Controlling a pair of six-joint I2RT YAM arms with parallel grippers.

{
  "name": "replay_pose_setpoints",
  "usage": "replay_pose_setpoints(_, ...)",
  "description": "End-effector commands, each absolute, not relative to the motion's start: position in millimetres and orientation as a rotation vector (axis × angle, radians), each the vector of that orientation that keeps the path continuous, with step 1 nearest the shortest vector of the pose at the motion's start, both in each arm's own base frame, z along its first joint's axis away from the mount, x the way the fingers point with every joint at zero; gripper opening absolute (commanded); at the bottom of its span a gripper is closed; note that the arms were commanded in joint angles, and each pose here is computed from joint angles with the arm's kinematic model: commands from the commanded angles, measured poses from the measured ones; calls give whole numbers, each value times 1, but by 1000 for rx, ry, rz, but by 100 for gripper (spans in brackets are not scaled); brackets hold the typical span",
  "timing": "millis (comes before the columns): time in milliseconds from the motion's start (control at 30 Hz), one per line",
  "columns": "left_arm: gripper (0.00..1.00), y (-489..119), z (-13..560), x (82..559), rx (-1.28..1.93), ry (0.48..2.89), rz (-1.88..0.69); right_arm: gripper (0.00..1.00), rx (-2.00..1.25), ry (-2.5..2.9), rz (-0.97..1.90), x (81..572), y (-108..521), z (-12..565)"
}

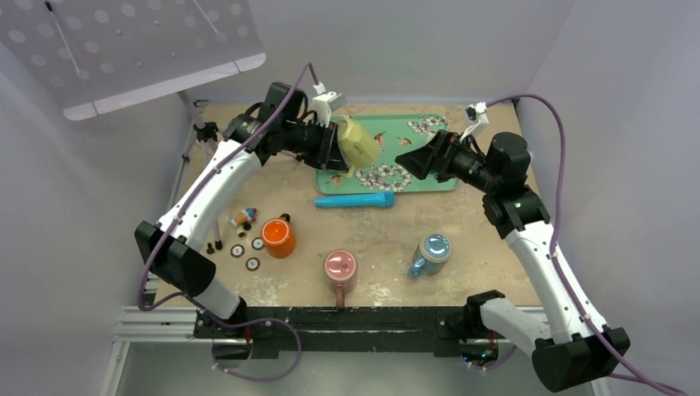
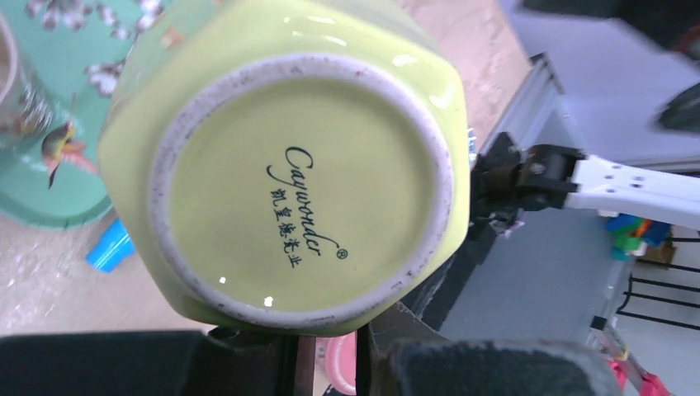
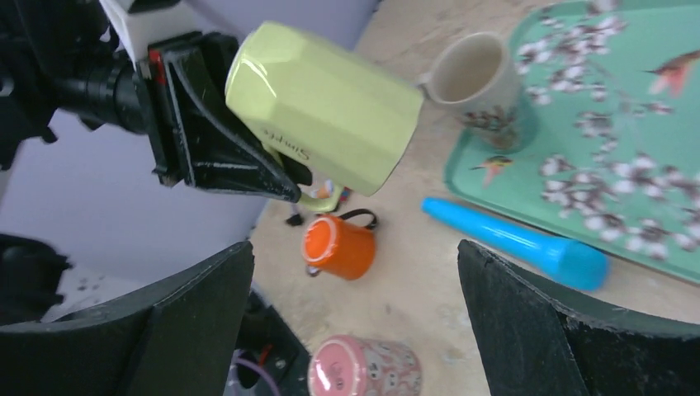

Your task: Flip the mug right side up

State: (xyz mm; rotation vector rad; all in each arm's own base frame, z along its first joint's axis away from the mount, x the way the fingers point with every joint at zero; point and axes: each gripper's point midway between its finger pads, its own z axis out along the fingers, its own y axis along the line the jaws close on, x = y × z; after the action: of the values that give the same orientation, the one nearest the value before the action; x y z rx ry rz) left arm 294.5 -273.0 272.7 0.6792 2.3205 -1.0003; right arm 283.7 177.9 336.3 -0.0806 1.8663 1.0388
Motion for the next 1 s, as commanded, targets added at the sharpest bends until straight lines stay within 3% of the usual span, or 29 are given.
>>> replay_pose_setpoints(0,0,-286,360,267,709,2122,-1238,97,-192,1636,1373,265,222,388)
replay_pose_setpoints(367,0,-299,408,238,725,2009,-1463,94,-223,1462,1608,267,261,437)
replay_pose_setpoints(533,0,-297,419,235,751,1967,-1441,90,-225,1433,1665,271,270,439)
replay_pose_setpoints(600,0,-297,408,237,752,1993,-1431,77,-236,1368,1698,266,269,450)
replay_pose_setpoints(633,0,-298,403,236,755,2002,-1442,64,-244,1354,1720,265,270,455)
replay_pose_setpoints(767,0,-302,399,241,759,1990,-1465,0,-322,1267,1789,257,278,476)
replay_pose_setpoints(800,4,-300,399,246,759,1984,-1430,0,-333,1255,1794,256,278,479)
replay_pose_setpoints(833,27,-295,397,252,745,1999,-1368,0,-342,1256,1785,256,278,481)
replay_pose_setpoints(900,93,-275,390,269,711,2027,-1171,0,-284,1380,1621,280,276,473)
replay_pose_setpoints(933,100,-260,385,281,687,2043,-1037,0,-221,1488,1463,301,270,462)
replay_pose_setpoints(967,100,-245,382,288,677,2054,-932,0,-197,1542,1279,320,260,460)
